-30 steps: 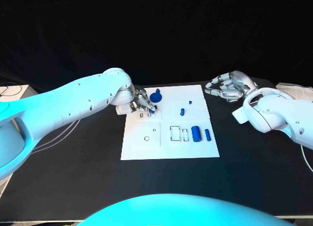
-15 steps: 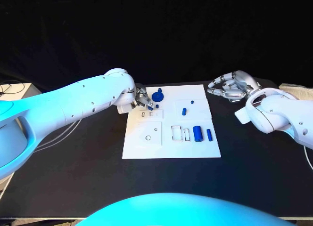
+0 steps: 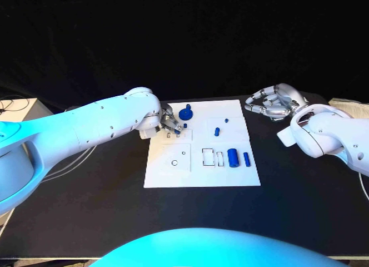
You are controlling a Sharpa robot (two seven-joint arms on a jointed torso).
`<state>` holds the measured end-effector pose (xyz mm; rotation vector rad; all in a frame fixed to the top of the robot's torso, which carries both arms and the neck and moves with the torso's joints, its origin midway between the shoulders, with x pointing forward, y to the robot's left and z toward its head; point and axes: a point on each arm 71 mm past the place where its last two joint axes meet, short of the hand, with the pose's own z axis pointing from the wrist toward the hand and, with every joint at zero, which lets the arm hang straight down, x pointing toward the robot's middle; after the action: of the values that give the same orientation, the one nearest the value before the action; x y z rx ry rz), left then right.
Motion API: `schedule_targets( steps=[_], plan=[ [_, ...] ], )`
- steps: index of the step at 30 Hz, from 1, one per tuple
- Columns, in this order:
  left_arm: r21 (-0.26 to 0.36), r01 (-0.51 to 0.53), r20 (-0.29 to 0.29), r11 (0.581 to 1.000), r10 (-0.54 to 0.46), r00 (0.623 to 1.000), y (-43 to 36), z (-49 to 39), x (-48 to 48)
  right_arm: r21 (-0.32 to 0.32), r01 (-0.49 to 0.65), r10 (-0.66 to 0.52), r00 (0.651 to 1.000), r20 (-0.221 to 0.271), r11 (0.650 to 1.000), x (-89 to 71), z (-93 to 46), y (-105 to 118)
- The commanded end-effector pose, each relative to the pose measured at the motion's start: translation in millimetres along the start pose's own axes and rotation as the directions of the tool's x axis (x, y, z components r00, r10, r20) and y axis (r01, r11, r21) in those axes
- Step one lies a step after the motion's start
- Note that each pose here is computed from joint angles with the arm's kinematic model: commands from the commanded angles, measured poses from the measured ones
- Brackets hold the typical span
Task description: Assemble the parts on the task board
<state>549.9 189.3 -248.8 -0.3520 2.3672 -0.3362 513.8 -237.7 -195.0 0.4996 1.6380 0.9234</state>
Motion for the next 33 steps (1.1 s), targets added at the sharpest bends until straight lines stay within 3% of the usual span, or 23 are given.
schedule_targets(
  steps=[1, 16, 33],
  plan=[
    [0.008, -0.006, -0.003, 1.0, 0.006, 1.0, -1.8, -0.1, 1.6, -0.005, 0.005, -0.005, 1.0, -0.007, 1.0, 0.4, -0.2, 0.6],
    [0.015, -0.03, 0.014, 0.999, 0.03, 0.999, -5.5, -0.5, 5.2, -0.007, 0.005, -0.005, 1.0, -0.011, 1.0, 0.9, -0.2, 0.9],
    [-0.004, -0.072, 0.018, 0.997, 0.072, 0.997, -2.2, 1.3, 7.3, -0.007, 0.004, -0.004, 1.0, -0.015, 1.0, 1.3, -0.4, 1.1]
  ],
)
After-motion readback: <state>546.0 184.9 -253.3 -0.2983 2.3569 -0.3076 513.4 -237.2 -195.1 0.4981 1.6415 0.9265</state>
